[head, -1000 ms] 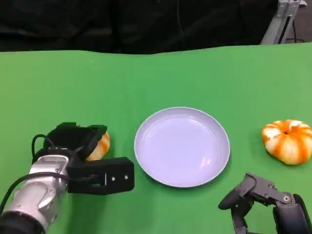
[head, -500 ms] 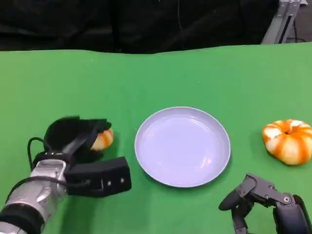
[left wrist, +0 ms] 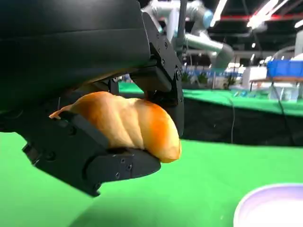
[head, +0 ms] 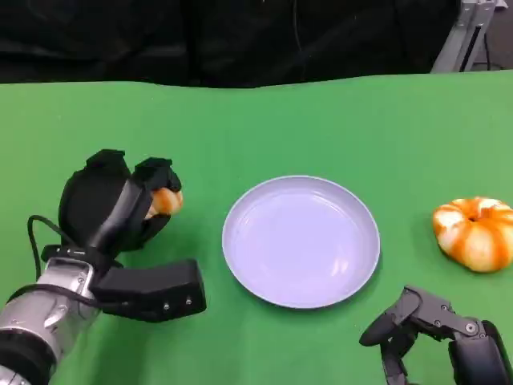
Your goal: Grasp the bread from the table and place it into the plate.
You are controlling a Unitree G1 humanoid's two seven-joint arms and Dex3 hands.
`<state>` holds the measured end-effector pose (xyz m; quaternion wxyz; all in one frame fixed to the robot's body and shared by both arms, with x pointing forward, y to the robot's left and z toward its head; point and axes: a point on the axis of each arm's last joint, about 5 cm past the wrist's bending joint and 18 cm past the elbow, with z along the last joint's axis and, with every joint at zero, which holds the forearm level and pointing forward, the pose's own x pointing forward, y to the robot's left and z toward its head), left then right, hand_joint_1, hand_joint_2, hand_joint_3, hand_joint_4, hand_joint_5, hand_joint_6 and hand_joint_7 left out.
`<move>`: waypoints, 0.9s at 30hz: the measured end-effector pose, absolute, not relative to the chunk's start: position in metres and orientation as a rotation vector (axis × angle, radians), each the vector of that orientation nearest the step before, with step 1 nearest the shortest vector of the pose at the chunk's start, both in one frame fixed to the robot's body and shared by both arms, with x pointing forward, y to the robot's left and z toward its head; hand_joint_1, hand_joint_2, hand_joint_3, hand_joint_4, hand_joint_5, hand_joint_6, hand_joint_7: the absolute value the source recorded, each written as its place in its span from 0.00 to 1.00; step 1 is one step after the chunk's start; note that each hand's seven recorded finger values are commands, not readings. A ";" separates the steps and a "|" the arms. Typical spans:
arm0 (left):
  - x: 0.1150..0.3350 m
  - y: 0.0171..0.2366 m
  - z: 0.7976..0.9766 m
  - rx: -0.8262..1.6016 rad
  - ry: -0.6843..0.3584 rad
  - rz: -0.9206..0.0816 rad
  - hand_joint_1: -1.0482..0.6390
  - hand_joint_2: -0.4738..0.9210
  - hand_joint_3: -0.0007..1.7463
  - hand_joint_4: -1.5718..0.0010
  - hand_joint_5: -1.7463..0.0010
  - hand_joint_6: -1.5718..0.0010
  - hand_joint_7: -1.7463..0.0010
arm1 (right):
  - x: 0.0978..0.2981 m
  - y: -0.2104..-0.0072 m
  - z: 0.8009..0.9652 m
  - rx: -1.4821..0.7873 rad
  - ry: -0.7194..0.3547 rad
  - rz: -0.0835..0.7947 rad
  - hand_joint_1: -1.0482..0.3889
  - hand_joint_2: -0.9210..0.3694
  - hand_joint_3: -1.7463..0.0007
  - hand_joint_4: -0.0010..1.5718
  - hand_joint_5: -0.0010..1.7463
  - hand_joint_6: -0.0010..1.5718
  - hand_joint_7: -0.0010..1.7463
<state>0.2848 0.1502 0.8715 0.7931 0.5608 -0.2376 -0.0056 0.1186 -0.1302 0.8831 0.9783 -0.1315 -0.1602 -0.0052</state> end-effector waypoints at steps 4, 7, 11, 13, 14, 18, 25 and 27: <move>0.285 0.144 0.876 1.168 -0.563 -0.013 0.54 0.61 0.67 0.43 0.00 0.54 0.00 | 0.119 -0.130 0.883 -0.265 -0.324 -0.010 0.78 0.49 0.21 0.49 0.91 0.53 0.72; 0.284 0.135 0.880 1.120 -0.601 -0.023 0.54 0.59 0.72 0.42 0.00 0.54 0.00 | 0.119 -0.130 0.883 -0.265 -0.325 -0.010 0.78 0.49 0.21 0.49 0.91 0.53 0.72; 0.282 0.117 0.884 1.031 -0.644 -0.047 0.53 0.55 0.78 0.42 0.00 0.54 0.00 | 0.119 -0.130 0.884 -0.264 -0.326 -0.010 0.78 0.48 0.22 0.49 0.92 0.52 0.72; 0.281 0.109 0.884 1.007 -0.645 -0.074 0.53 0.55 0.78 0.42 0.00 0.54 0.00 | 0.120 -0.130 0.884 -0.264 -0.327 -0.009 0.78 0.49 0.22 0.49 0.92 0.52 0.72; 0.281 0.104 0.885 0.998 -0.647 -0.088 0.53 0.55 0.78 0.42 0.00 0.55 0.00 | 0.120 -0.130 0.883 -0.264 -0.327 -0.009 0.78 0.49 0.22 0.49 0.92 0.52 0.72; 0.277 0.086 0.886 0.951 -0.665 -0.144 0.52 0.56 0.76 0.43 0.00 0.55 0.00 | 0.120 -0.130 0.883 -0.265 -0.326 -0.009 0.78 0.49 0.22 0.48 0.91 0.52 0.72; 0.273 0.051 0.891 0.893 -0.694 -0.245 0.52 0.56 0.73 0.42 0.00 0.54 0.01 | 0.120 -0.130 0.882 -0.265 -0.320 -0.007 0.78 0.48 0.22 0.48 0.92 0.52 0.72; 0.272 0.043 0.890 0.892 -0.696 -0.272 0.52 0.58 0.69 0.42 0.00 0.54 0.00 | 0.119 -0.130 0.882 -0.265 -0.320 -0.007 0.77 0.48 0.22 0.48 0.92 0.52 0.72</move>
